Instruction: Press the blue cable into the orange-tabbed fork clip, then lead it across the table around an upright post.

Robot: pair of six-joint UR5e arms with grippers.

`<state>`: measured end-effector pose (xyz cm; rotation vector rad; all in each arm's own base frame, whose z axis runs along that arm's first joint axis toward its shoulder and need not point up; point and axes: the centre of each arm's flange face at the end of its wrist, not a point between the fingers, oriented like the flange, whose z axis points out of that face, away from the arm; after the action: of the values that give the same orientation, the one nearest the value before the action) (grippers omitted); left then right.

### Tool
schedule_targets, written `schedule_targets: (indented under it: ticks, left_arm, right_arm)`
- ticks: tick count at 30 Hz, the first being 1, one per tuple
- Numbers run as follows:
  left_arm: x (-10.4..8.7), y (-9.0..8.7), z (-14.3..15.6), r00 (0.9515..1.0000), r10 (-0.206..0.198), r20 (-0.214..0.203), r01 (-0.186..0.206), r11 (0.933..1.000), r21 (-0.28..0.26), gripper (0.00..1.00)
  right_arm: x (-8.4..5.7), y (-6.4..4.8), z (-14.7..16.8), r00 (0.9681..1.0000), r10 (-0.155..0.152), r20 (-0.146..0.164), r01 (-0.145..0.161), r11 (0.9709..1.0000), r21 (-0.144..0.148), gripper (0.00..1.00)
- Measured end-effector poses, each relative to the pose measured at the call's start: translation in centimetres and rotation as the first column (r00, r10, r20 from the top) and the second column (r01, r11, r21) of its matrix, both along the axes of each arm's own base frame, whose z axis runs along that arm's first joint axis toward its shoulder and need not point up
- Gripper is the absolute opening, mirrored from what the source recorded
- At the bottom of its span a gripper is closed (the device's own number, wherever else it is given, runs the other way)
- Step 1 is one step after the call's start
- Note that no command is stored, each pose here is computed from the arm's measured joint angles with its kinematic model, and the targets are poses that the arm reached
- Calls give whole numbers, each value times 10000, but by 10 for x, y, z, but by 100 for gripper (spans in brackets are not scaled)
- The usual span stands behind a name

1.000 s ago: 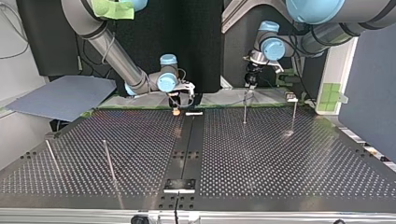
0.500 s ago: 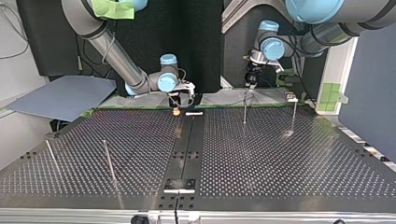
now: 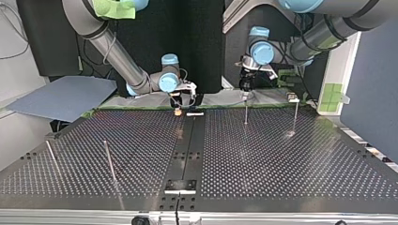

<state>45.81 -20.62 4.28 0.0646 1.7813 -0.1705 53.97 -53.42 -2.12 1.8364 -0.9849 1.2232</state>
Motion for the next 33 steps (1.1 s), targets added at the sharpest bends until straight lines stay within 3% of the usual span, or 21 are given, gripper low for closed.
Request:
schedule_targets:
  ticks: [4, 9, 16, 23, 29, 33]
  left_arm:
    - [5, -15, 6, 9998, 69, 205, -62, 9995, -325, 100]
    - [-3, -34, 8, 9996, 148, 225, -132, 9975, -690, 100]
    - [-12, -59, 10, 9992, 218, 322, -193, 9969, -766, 100]
    - [-2, -62, 1, 9970, 747, 215, -734, 9958, -553, 100]
    - [15, -63, -14, 9916, 1275, 222, -1266, 9913, -373, 100]
    - [26, -66, -13, 9891, 1436, 340, -1423, 9891, -375, 100]
  right_arm:
    - [0, 0, 0, 10000, 3, 1, -3, 10000, -1, 0]
    - [1, 1, 0, 10000, 19, 0, -19, 10000, 0, 0]
    - [2, 2, 0, 10000, 41, 1, -41, 10000, 0, 0]
    - [3, 3, 0, 10000, 72, -1, -72, 10000, 7, 0]
    - [5, 5, 0, 9999, 104, -11, -104, 9999, 11, 0]
    - [7, 7, 0, 9999, 147, -20, -147, 9999, 26, 0]
